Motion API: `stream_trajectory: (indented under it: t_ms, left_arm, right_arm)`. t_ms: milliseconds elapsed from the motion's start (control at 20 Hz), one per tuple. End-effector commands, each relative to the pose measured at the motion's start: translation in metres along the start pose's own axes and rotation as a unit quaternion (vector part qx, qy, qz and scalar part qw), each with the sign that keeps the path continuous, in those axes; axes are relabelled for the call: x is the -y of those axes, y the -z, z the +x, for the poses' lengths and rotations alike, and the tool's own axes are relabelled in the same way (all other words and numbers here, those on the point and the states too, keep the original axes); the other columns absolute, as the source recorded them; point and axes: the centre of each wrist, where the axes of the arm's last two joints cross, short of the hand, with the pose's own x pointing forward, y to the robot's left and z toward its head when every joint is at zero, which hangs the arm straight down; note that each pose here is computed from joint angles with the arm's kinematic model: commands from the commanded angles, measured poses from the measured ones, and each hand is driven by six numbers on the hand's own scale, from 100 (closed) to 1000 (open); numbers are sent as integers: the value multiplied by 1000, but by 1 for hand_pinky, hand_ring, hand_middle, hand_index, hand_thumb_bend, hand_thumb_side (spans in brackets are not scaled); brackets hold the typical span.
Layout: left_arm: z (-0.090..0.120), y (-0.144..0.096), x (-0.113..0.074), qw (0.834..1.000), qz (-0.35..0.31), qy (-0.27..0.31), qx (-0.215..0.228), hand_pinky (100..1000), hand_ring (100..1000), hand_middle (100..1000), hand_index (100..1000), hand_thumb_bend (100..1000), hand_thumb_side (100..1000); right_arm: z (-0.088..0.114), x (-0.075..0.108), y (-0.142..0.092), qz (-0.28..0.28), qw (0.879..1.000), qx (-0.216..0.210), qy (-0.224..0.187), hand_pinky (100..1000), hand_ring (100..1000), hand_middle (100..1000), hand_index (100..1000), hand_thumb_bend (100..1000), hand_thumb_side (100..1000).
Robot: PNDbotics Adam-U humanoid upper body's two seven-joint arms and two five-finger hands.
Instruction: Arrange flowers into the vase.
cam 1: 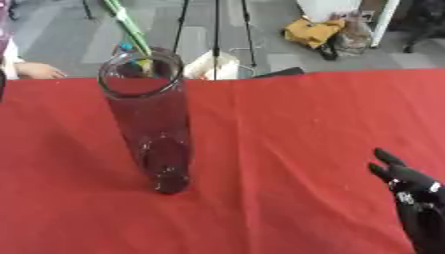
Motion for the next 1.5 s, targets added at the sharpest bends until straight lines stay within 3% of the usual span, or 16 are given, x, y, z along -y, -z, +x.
stream_trajectory:
  t_ms: [50,1500]
  left_arm:
    - [7,5,-4,1000,-3,7,28,100,100,100,102,100,666]
    - [-8,-13,-3,997,-60,26,34,100,100,100,100,100,644]
  right_arm:
    - [3,0,5,4,1000,11,-5,953,1000,143,870,100,1000]
    - [3,-2,11,2,1000,17,-8,956,1000,136,873,100,1000]
